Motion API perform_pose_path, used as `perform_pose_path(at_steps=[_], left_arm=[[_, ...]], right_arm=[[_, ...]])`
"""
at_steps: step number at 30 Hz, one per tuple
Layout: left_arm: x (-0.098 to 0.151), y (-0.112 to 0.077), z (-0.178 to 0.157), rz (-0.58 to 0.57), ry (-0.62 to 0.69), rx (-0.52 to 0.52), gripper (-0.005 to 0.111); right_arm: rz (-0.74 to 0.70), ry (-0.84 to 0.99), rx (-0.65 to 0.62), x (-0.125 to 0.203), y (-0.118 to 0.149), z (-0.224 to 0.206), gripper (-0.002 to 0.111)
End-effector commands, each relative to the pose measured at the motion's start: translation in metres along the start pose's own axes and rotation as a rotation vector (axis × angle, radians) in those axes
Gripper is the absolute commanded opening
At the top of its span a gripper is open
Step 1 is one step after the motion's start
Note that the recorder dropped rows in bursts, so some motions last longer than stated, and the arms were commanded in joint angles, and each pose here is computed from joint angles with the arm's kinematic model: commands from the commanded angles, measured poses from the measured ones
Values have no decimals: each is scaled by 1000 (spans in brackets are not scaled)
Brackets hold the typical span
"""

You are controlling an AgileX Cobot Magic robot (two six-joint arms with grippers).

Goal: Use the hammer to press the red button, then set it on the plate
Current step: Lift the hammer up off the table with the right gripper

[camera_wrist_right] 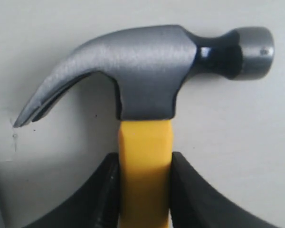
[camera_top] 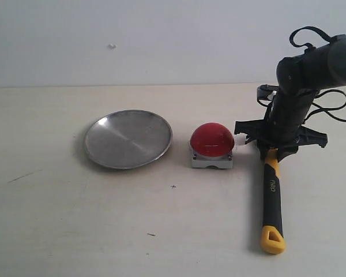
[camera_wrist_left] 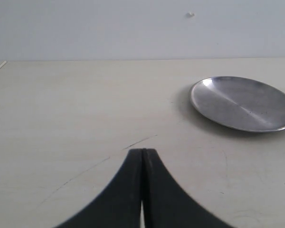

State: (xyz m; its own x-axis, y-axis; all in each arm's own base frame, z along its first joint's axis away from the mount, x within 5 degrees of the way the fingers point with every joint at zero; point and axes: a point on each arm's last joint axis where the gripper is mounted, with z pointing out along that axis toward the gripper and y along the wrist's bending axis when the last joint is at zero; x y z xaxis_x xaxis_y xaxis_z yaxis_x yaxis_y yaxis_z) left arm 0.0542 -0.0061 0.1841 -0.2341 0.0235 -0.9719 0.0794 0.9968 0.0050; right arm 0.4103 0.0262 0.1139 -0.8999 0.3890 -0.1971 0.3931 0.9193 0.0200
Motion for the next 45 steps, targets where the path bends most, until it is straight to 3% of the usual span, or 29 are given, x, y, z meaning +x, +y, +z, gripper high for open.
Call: perform_pose_path(at_steps=[1, 12, 23, 29, 35, 40, 42, 45], left_arm=[[-1, 0, 0, 8, -11, -4, 0], [-1, 0, 0, 8, -11, -4, 0], [-1, 0, 0, 8, -11, -4, 0], [-1, 0, 0, 8, -11, -4, 0], [-6, 1, -1, 39, -70, -16, 0], [-11, -2, -1, -168, -126, 30, 0], [-14, -4, -2, -382, -153, 73, 0], [-17, -7, -2, -613, -163, 132, 0]], right_arm=[[-17, -138, -30, -11, -1, -43, 0], [-52, -434, -47, 7, -29, -140, 0], [-115, -843, -197, 78, -67, -268, 0], [-175, -949, -241, 122, -83, -298, 0], [-232, -1016, -206, 149, -100, -296, 0], [-223, -1112, -287, 164, -108, -309, 0], [-201, -1121, -321, 169, -110, -314, 0], [-191, -1120, -341, 172, -111, -315, 0]])
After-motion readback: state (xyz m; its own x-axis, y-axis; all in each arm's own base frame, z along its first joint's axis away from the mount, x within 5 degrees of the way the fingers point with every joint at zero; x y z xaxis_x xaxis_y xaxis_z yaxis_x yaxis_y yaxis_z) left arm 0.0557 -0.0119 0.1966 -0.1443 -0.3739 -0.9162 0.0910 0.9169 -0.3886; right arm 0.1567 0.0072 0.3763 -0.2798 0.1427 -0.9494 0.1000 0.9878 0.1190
